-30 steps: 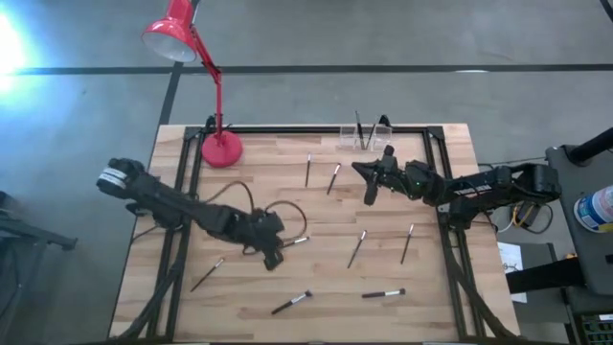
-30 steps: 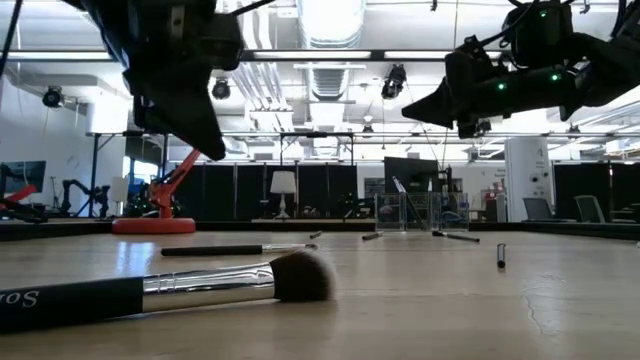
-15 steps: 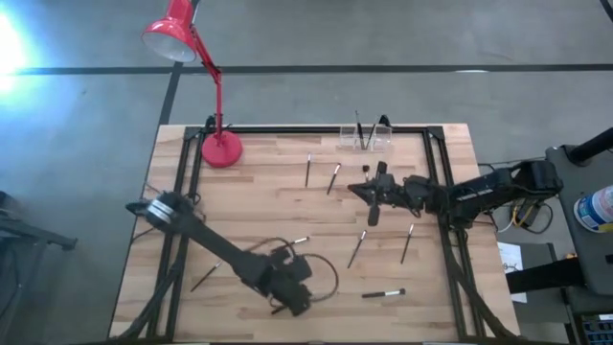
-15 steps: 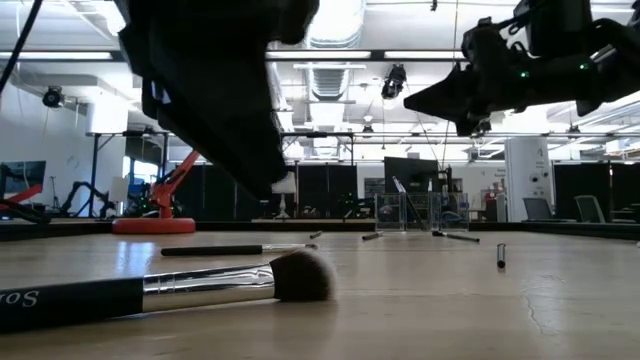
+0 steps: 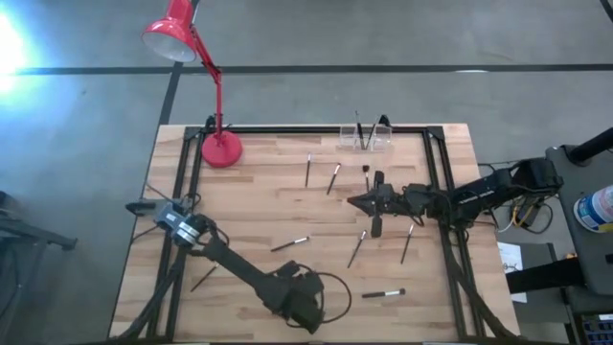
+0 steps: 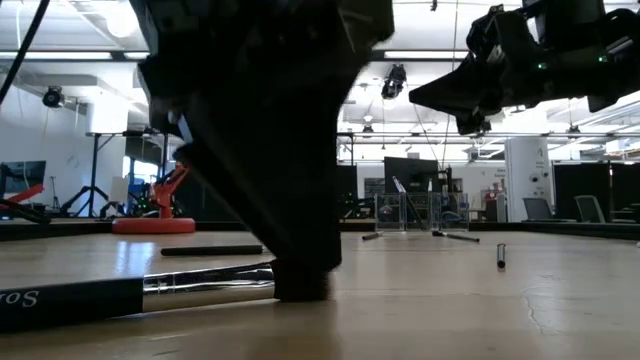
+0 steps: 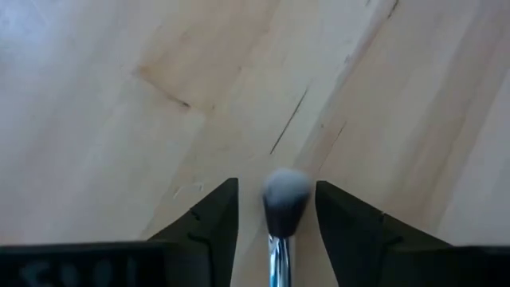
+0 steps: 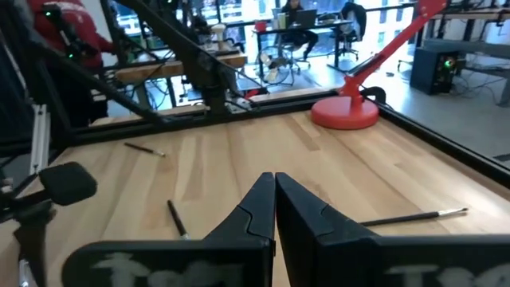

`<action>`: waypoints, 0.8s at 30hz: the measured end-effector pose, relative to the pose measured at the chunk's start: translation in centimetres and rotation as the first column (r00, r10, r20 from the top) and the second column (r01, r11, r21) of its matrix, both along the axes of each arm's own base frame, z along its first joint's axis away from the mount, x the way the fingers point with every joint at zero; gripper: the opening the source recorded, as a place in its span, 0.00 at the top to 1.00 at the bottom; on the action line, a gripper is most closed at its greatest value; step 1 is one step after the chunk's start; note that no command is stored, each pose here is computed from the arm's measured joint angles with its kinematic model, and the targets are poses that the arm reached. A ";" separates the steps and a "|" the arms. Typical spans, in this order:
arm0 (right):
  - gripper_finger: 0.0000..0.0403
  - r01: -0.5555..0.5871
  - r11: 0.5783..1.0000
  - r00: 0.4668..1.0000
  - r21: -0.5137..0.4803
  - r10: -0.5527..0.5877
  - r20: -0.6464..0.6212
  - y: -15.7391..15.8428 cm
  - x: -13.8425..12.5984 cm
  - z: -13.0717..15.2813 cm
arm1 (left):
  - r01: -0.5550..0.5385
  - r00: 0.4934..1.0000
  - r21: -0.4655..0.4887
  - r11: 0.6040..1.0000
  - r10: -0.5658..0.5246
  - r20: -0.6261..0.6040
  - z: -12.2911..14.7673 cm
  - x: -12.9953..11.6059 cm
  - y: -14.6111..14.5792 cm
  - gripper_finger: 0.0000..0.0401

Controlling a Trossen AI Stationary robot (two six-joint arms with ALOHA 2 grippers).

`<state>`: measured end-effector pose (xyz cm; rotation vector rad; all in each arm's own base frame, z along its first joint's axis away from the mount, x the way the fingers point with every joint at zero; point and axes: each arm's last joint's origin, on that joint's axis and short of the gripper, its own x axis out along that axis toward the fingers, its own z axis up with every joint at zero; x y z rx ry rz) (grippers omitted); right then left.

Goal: Put items in baskets/containers
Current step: Put the powder brush into the transparent organizer

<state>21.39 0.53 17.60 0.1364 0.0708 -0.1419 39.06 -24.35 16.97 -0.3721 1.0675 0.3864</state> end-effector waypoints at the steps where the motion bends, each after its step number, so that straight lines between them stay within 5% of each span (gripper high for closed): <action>1: 0.98 -0.006 1.000 1.000 0.000 0.006 0.000 0.1 0.0 0.0 | 0.000 1.000 0.002 1.000 0.000 -0.003 -0.2 0.0 0.0 0.60; 8: 0.98 0.005 1.000 1.000 -0.004 -0.005 -0.028 0.3 0.0 -0.3 | -0.002 1.000 0.005 1.000 0.002 -0.022 -1.2 -0.3 0.3 0.63; 16: 0.98 0.009 1.000 0.996 -0.016 -0.011 -0.091 0.3 -0.1 -0.9 | 0.060 0.998 0.091 0.994 -0.058 -0.029 -1.4 -0.4 0.8 0.96; 24: 0.98 0.009 1.000 0.995 -0.018 -0.011 -0.099 0.2 -0.1 -0.9 | 0.063 0.998 0.135 0.989 -0.064 0.003 1.1 -2.0 5.5 0.99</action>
